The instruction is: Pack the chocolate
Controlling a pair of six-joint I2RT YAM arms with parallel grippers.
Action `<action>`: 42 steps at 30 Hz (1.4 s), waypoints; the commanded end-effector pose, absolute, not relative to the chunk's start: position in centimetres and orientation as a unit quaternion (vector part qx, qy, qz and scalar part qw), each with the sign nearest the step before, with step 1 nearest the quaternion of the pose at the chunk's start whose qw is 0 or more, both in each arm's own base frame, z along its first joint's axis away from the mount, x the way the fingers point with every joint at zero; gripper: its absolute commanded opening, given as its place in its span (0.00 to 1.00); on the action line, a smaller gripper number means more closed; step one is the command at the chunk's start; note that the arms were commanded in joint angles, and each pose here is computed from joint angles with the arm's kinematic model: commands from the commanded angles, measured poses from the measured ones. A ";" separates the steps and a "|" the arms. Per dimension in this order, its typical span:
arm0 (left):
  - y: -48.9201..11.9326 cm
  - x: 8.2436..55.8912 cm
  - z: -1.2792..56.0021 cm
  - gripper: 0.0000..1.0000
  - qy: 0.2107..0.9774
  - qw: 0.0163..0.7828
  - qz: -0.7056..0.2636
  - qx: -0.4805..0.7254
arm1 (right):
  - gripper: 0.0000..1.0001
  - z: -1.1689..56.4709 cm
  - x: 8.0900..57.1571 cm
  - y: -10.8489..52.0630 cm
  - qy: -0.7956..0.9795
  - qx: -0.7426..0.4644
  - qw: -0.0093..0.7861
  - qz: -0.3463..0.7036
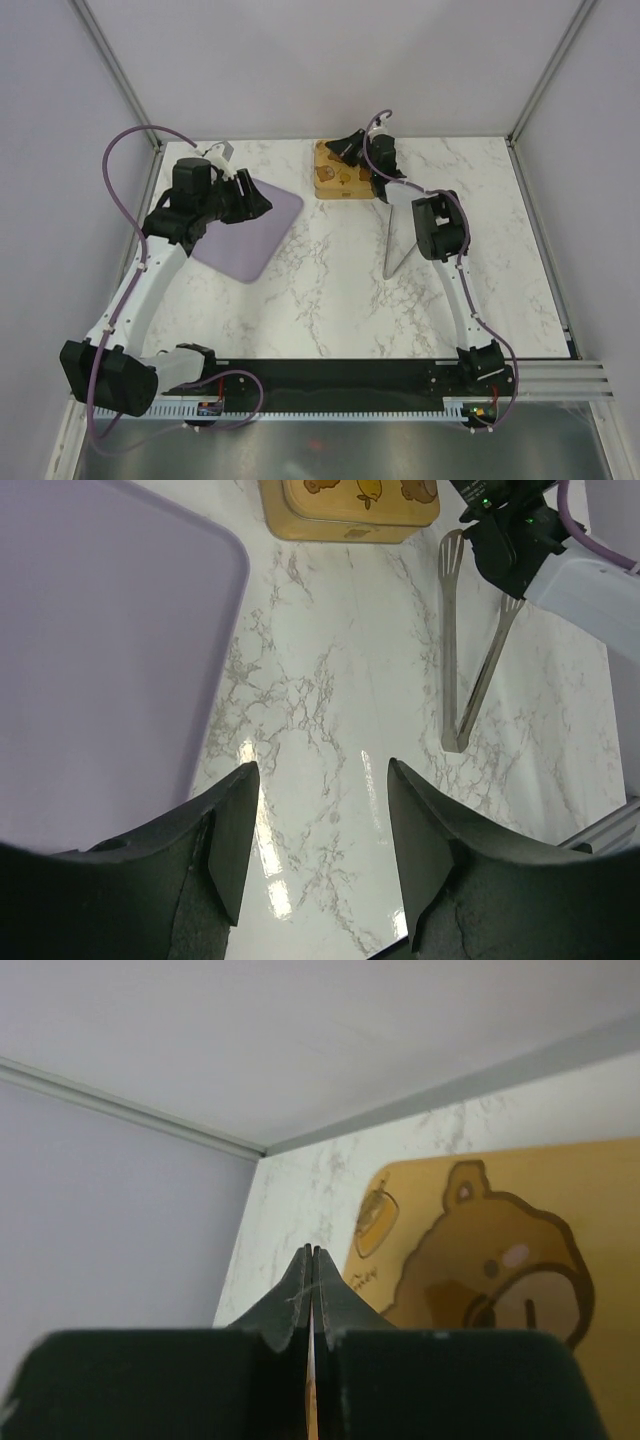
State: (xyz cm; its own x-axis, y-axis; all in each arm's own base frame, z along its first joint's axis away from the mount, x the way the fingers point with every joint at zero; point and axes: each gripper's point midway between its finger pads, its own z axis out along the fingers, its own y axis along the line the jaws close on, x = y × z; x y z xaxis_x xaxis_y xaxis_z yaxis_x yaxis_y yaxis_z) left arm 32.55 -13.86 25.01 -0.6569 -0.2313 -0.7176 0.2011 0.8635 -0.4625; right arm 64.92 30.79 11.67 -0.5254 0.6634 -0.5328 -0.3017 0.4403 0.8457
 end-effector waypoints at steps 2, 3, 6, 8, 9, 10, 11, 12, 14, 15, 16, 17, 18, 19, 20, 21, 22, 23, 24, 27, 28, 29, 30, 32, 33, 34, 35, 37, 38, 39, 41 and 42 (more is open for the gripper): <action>-13.2 32.8 25.9 0.62 0.863 0.443 -0.243 0.009 | 0.00 9.2 65.6 31.0 0.725 0.180 0.430 0.508; -13.3 32.8 25.9 0.62 0.863 0.443 -0.243 0.010 | 0.00 8.9 65.6 30.8 0.729 0.180 0.431 0.501; -13.2 32.8 25.8 0.62 0.864 0.443 -0.241 0.009 | 0.00 9.8 65.5 30.4 0.744 0.166 0.438 0.476; -13.0 32.8 26.0 0.62 0.862 0.448 -0.237 0.010 | 0.00 11.2 65.4 29.8 0.737 0.157 0.446 0.483; -13.0 32.8 26.0 0.62 0.862 0.449 -0.235 0.010 | 0.00 13.4 65.3 29.6 0.725 0.153 0.454 0.495; -12.8 32.8 26.0 0.62 0.862 0.451 -0.232 0.009 | 0.00 14.1 65.3 28.9 0.719 0.154 0.456 0.502; -12.6 32.8 26.0 0.62 0.862 0.454 -0.227 0.007 | 0.00 16.0 64.9 29.0 0.705 0.143 0.459 0.522; -12.5 32.9 26.0 0.62 0.862 0.455 -0.225 0.007 | 0.00 18.9 64.5 28.7 0.689 0.131 0.470 0.535; -12.4 32.9 26.2 0.62 0.861 0.459 -0.220 0.004 | 0.00 21.9 63.6 28.0 0.670 0.106 0.481 0.555; -12.3 32.9 26.3 0.62 0.859 0.462 -0.219 0.004 | 0.00 25.9 62.6 27.7 0.650 0.090 0.498 0.566; -12.2 32.9 26.3 0.62 0.859 0.463 -0.217 0.004 | 0.02 26.3 61.8 27.1 0.649 0.086 0.499 0.567; -12.1 32.9 26.4 0.63 0.859 0.465 -0.215 0.002 | 0.04 28.1 60.8 27.1 0.638 0.071 0.508 0.574; -12.0 32.8 26.7 0.64 0.856 0.470 -0.215 0.003 | 0.11 30.4 58.8 26.8 0.633 0.051 0.513 0.578; -12.1 32.6 26.8 0.64 0.855 0.471 -0.218 0.007 | 0.17 31.4 57.7 26.7 0.634 0.039 0.514 0.576; -12.1 32.5 27.0 0.66 0.853 0.473 -0.219 0.008 | 0.23 32.0 56.5 26.6 0.640 0.028 0.514 0.570; -12.2 32.4 27.5 0.66 0.848 0.480 -0.223 0.013 | 0.33 33.8 54.1 26.1 0.644 -0.001 0.533 0.549; -12.4 32.2 28.0 0.67 0.844 0.485 -0.230 0.018 | 0.37 32.4 53.0 25.8 0.681 0.006 0.513 0.523; -12.6 32.1 28.4 0.68 0.839 0.490 -0.236 0.024 | 0.48 32.3 51.7 25.4 0.696 -0.009 0.518 0.496; -12.8 32.0 28.7 0.69 0.835 0.493 -0.242 0.028 | 0.53 35.4 49.2 24.7 0.691 -0.029 0.545 0.474; -13.6 31.1 30.3 0.82 0.815 0.510 -0.270 0.049 | 0.74 31.9 44.3 22.1 0.752 -0.037 0.558 0.349; -13.8 30.9 30.7 0.88 0.809 0.515 -0.278 0.052 | 0.97 31.4 43.1 21.3 0.760 -0.030 0.562 0.325; -14.0 30.6 31.7 0.99 0.794 0.532 -0.288 0.058 | 0.98 31.3 41.9 20.7 0.762 -0.027 0.564 0.317; -14.2 30.3 31.6 1.00 0.792 0.532 -0.293 0.061 | 0.98 31.6 39.5 19.5 0.757 -0.022 0.574 0.312; -14.8 29.8 32.4 1.00 0.781 0.537 -0.310 0.077 | 0.98 31.1 37.4 17.7 0.761 -0.006 0.582 0.288; -14.9 29.6 32.5 1.00 0.778 0.536 -0.316 0.082 | 0.98 31.3 35.4 16.5 0.755 -0.001 0.593 0.281; -15.7 29.1 32.7 1.00 0.774 0.529 -0.336 0.096 | 0.98 31.1 34.4 15.7 0.756 0.005 0.596 0.271; -16.0 28.9 32.9 1.00 0.766 0.531 -0.347 0.106 | 0.98 32.4 33.0 14.0 0.740 0.019 0.622 0.253; -17.1 28.0 33.1 1.00 0.757 0.519 -0.376 0.128 | 0.98 30.6 31.5 12.4 0.750 0.028 0.623 0.222; -17.3 27.8 33.3 1.00 0.754 0.518 -0.382 0.134 | 0.98 31.4 30.6 10.8 0.737 0.043 0.644 0.201; -17.5 27.7 33.4 1.00 0.749 0.518 -0.388 0.140 | 0.98 30.8 30.2 10.1 0.740 0.040 0.646 0.182; -17.6 27.4 33.8 1.00 0.744 0.520 -0.393 0.144 | 0.98 30.4 29.4 8.9 0.743 0.049 0.648 0.160; -17.6 27.4 33.8 1.00 0.743 0.522 -0.394 0.145 | 0.98 30.3 28.9 8.3 0.739 0.061 0.652 0.155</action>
State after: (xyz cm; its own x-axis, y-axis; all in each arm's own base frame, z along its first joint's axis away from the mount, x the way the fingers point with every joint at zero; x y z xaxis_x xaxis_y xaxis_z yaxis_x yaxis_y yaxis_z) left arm 28.25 -16.64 31.88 -0.4672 -0.1991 -0.8614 0.5348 0.7123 -0.4546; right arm 29.48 11.57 30.95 -0.1891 0.3373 -0.9222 -0.2424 0.8941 0.3767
